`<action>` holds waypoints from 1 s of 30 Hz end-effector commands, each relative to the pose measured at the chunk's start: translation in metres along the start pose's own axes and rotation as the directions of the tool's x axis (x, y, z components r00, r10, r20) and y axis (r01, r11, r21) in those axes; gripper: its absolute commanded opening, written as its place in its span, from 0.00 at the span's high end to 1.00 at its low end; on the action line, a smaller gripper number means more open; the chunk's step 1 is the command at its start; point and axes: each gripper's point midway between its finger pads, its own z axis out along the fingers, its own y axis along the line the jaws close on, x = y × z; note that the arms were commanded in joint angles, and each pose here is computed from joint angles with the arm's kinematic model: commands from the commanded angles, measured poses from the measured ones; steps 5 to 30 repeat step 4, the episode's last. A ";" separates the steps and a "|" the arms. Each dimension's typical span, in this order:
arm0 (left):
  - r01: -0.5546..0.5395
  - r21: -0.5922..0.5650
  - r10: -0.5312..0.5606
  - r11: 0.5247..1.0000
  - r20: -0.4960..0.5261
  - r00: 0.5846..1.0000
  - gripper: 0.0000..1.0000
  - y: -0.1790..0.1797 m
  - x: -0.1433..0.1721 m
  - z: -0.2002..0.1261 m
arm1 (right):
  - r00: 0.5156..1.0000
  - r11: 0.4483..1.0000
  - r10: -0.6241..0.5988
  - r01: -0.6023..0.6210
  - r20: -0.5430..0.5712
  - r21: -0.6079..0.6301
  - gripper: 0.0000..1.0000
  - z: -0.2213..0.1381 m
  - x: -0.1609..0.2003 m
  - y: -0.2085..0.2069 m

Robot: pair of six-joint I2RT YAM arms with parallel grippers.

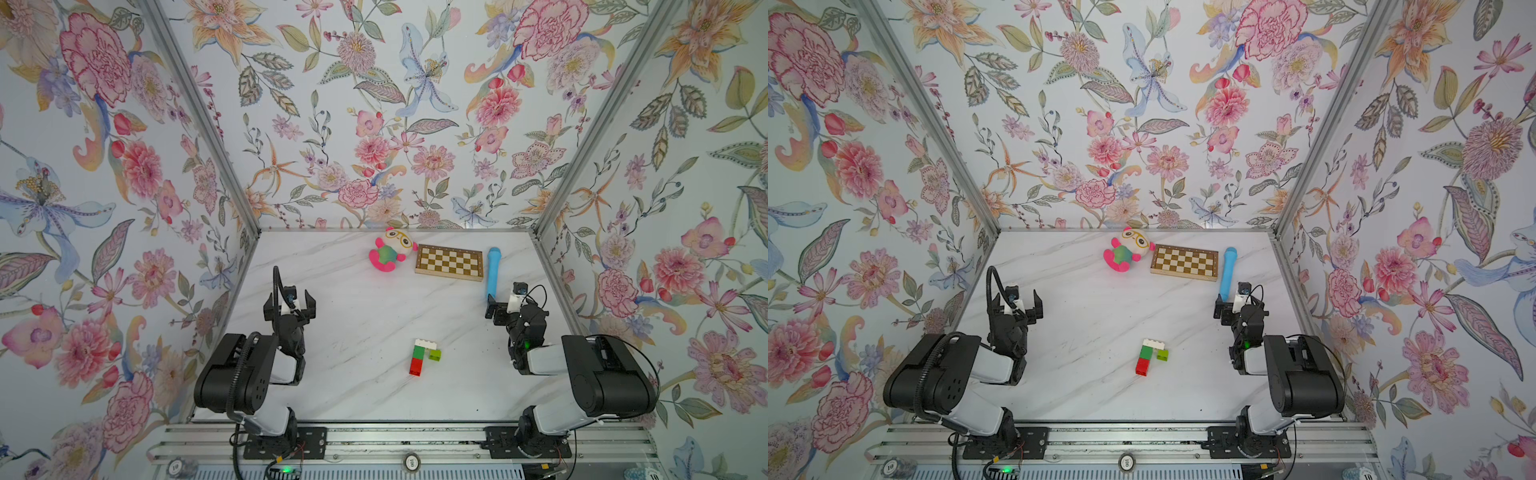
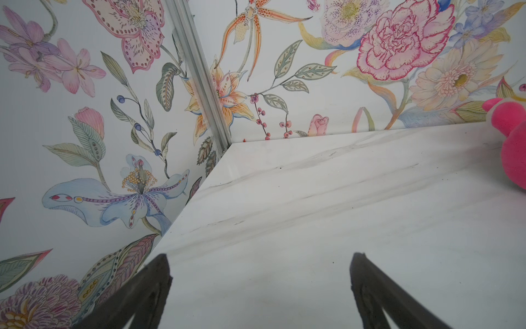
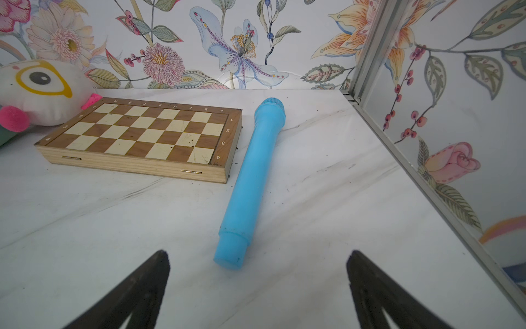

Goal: Assemble the letter r with lego
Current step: Reset both arms

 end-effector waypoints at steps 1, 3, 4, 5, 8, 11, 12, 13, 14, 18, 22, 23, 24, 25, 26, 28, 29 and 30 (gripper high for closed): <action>0.020 0.000 -0.020 1.000 0.026 0.999 0.01 0.001 -0.008 0.001 | 0.999 1.000 -0.003 0.004 0.032 -0.011 0.01 0.003 -0.011 0.001; 0.019 0.000 -0.019 1.000 0.025 1.000 0.01 0.001 -0.008 0.001 | 0.999 1.000 -0.006 0.006 0.036 -0.008 0.01 0.002 -0.011 0.001; 0.019 -0.001 -0.019 1.000 0.026 0.999 0.01 0.002 -0.008 0.001 | 0.999 1.000 -0.007 0.007 0.038 -0.008 0.01 0.002 -0.012 0.001; 0.019 -0.001 -0.019 1.000 0.026 0.999 0.01 0.002 -0.008 0.001 | 0.999 1.000 -0.007 0.007 0.038 -0.008 0.01 0.002 -0.012 0.001; 0.019 -0.001 -0.019 1.000 0.026 0.999 0.01 0.002 -0.008 0.001 | 0.999 1.000 -0.007 0.007 0.038 -0.008 0.01 0.002 -0.012 0.001; 0.019 -0.001 -0.019 1.000 0.026 0.999 0.01 0.002 -0.008 0.001 | 0.999 1.000 -0.007 0.007 0.038 -0.008 0.01 0.002 -0.012 0.001; 0.019 -0.001 -0.019 1.000 0.026 0.999 0.01 0.002 -0.008 0.001 | 0.999 1.000 -0.007 0.007 0.038 -0.008 0.01 0.002 -0.012 0.001; 0.019 -0.001 -0.019 1.000 0.026 0.999 0.01 0.002 -0.008 0.001 | 0.999 1.000 -0.007 0.007 0.038 -0.008 0.01 0.002 -0.012 0.001; 0.019 -0.001 -0.019 1.000 0.026 0.999 0.01 0.002 -0.008 0.001 | 0.999 1.000 -0.007 0.007 0.038 -0.008 0.01 0.002 -0.012 0.001; 0.019 -0.001 -0.019 1.000 0.026 0.999 0.01 0.002 -0.008 0.001 | 0.999 1.000 -0.007 0.007 0.038 -0.008 0.01 0.002 -0.012 0.001; 0.019 -0.001 -0.019 1.000 0.026 0.999 0.01 0.002 -0.008 0.001 | 0.999 1.000 -0.007 0.007 0.038 -0.008 0.01 0.002 -0.012 0.001; 0.019 -0.001 -0.019 1.000 0.026 0.999 0.01 0.002 -0.008 0.001 | 0.999 1.000 -0.007 0.007 0.038 -0.008 0.01 0.002 -0.012 0.001; 0.019 -0.001 -0.019 1.000 0.026 0.999 0.01 0.002 -0.008 0.001 | 0.999 1.000 -0.007 0.007 0.038 -0.008 0.01 0.002 -0.012 0.001; 0.019 -0.001 -0.019 1.000 0.026 0.999 0.01 0.002 -0.008 0.001 | 0.999 1.000 -0.007 0.007 0.038 -0.008 0.01 0.002 -0.012 0.001; 0.019 -0.001 -0.019 1.000 0.026 0.999 0.01 0.002 -0.008 0.001 | 0.999 1.000 -0.007 0.007 0.038 -0.008 0.01 0.002 -0.012 0.001; 0.019 -0.001 -0.019 1.000 0.026 0.999 0.01 0.002 -0.008 0.001 | 0.999 1.000 -0.007 0.007 0.038 -0.008 0.01 0.002 -0.012 0.001; 0.019 -0.001 -0.019 1.000 0.026 0.999 0.01 0.002 -0.008 0.001 | 0.999 1.000 -0.007 0.007 0.038 -0.008 0.01 0.002 -0.012 0.001; 0.019 -0.001 -0.019 1.000 0.026 0.999 0.01 0.002 -0.008 0.001 | 0.999 1.000 -0.007 0.007 0.038 -0.008 0.01 0.002 -0.012 0.001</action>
